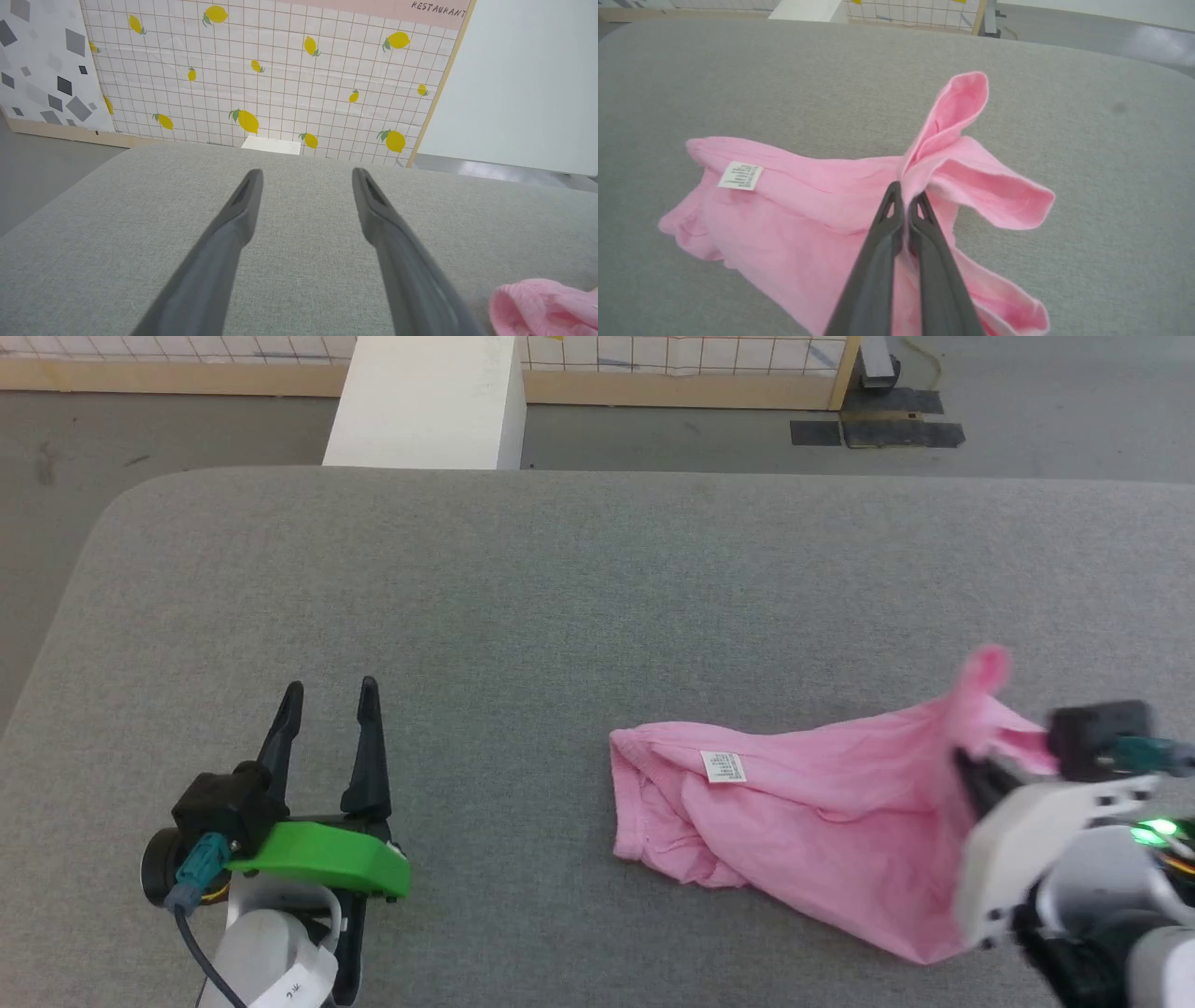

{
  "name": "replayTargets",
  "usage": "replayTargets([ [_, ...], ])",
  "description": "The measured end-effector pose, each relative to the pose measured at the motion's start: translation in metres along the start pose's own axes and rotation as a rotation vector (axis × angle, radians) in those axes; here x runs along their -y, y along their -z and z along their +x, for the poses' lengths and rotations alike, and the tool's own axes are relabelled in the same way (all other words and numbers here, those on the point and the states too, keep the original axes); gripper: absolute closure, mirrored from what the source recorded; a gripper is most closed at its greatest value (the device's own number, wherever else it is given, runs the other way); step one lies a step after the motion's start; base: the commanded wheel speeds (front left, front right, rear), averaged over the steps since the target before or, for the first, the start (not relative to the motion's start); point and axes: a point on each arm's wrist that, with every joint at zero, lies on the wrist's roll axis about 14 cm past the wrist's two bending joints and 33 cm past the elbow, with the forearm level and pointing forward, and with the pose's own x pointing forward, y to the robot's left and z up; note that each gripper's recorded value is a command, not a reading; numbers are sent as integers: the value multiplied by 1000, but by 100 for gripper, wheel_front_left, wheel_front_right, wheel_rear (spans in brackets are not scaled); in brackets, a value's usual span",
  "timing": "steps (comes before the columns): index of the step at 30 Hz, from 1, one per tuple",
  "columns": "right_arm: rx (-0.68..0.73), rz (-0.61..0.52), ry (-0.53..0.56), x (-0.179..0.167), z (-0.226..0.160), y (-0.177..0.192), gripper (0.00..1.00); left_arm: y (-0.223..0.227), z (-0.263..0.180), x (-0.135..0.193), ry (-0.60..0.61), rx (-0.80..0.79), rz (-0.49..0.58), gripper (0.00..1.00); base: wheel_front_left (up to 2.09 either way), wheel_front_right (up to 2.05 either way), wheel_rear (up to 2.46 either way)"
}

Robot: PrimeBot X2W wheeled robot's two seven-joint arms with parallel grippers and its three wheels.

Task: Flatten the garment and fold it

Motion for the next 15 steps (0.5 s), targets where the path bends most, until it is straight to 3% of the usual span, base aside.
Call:
replayTargets([
  [7,-40,-189,-256,-88,1,-8,100,2,-3,-3,-9,-9,-2,0,0,0,0],
  [15,-179,-367,-474,-160,23,22,100,10,-2,-7,-19,-29,-5,0,0,0,0],
])
